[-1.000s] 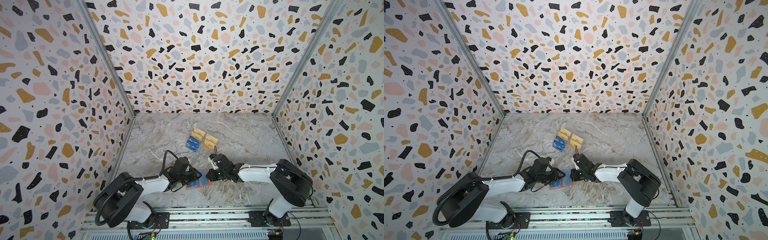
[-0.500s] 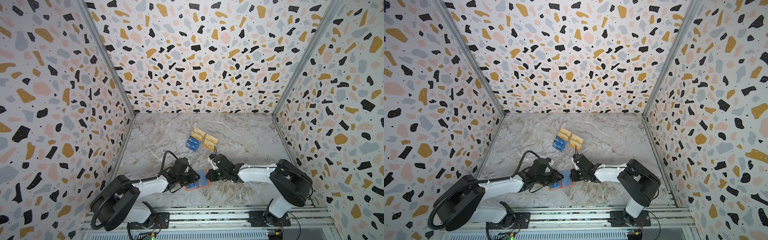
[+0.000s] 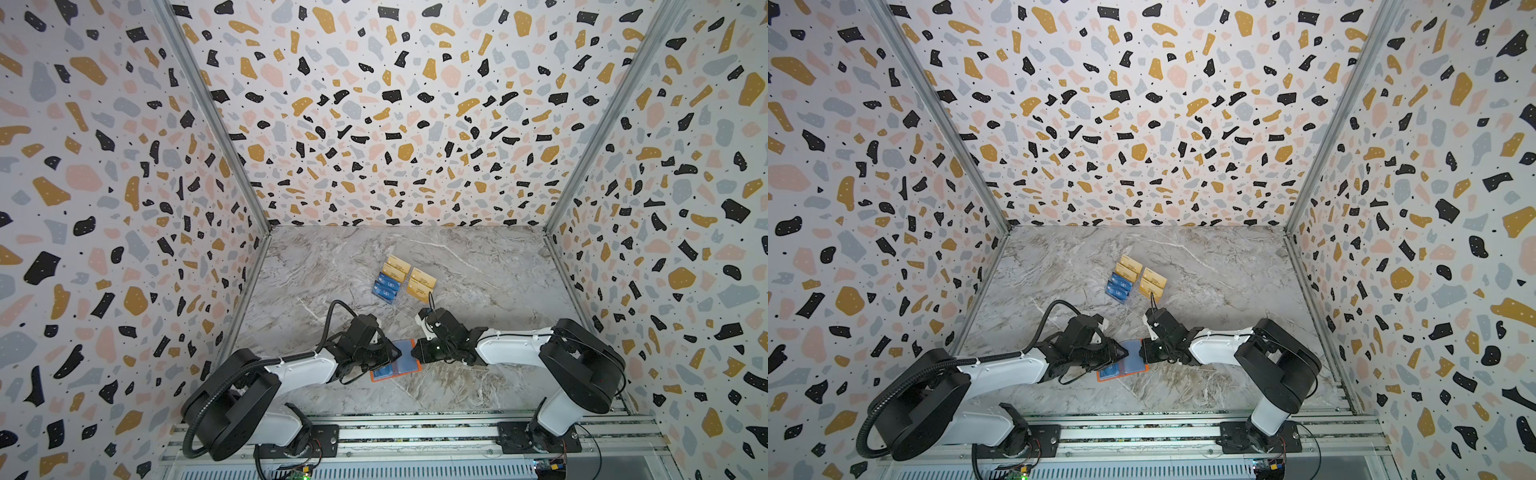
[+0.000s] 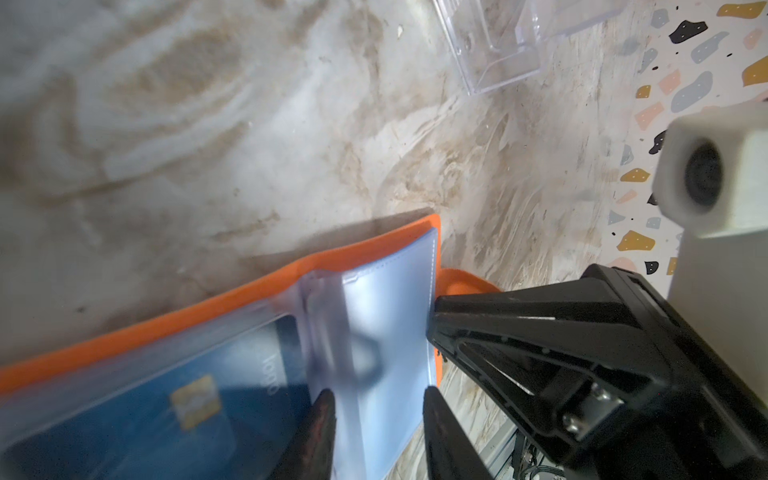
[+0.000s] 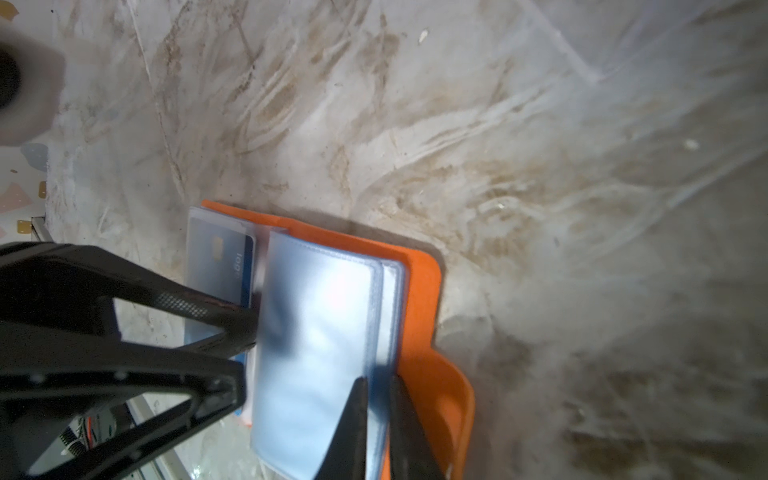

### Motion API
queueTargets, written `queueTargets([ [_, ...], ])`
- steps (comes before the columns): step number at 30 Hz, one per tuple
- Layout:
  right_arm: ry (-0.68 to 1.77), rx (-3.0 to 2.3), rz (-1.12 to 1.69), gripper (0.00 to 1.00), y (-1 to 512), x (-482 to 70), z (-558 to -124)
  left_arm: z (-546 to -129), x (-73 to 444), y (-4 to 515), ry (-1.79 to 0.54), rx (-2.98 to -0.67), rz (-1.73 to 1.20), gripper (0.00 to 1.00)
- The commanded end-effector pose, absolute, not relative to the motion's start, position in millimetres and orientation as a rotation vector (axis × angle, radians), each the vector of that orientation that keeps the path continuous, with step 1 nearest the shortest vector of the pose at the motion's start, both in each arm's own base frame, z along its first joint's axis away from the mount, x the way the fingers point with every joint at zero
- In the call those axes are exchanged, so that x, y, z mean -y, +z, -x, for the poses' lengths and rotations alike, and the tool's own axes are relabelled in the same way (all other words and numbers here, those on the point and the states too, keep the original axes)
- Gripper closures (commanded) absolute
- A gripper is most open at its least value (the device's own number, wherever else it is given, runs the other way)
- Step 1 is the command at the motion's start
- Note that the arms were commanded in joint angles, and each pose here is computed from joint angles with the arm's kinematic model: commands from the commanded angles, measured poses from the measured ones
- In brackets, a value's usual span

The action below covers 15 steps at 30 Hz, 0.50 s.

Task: Put the credit cards into the card holder

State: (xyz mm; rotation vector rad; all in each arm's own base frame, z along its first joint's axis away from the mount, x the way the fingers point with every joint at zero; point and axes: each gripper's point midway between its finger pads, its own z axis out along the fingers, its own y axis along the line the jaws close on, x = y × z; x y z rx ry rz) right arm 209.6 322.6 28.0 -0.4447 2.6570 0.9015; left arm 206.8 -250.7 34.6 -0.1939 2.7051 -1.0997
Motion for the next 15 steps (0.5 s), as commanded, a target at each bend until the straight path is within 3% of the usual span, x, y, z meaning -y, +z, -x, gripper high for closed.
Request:
queueTargets([
  [1, 0.897, -2.671, 0.454, 0.87, 26, -322, -205, -214, 267, 49, -1.183, -2.659, 0.123, 0.62],
  [15, 0.898, -2.668, 0.456, 0.87, 26, -323, -205, -212, 265, 40, -1.168, -2.685, 0.125, 0.64],
])
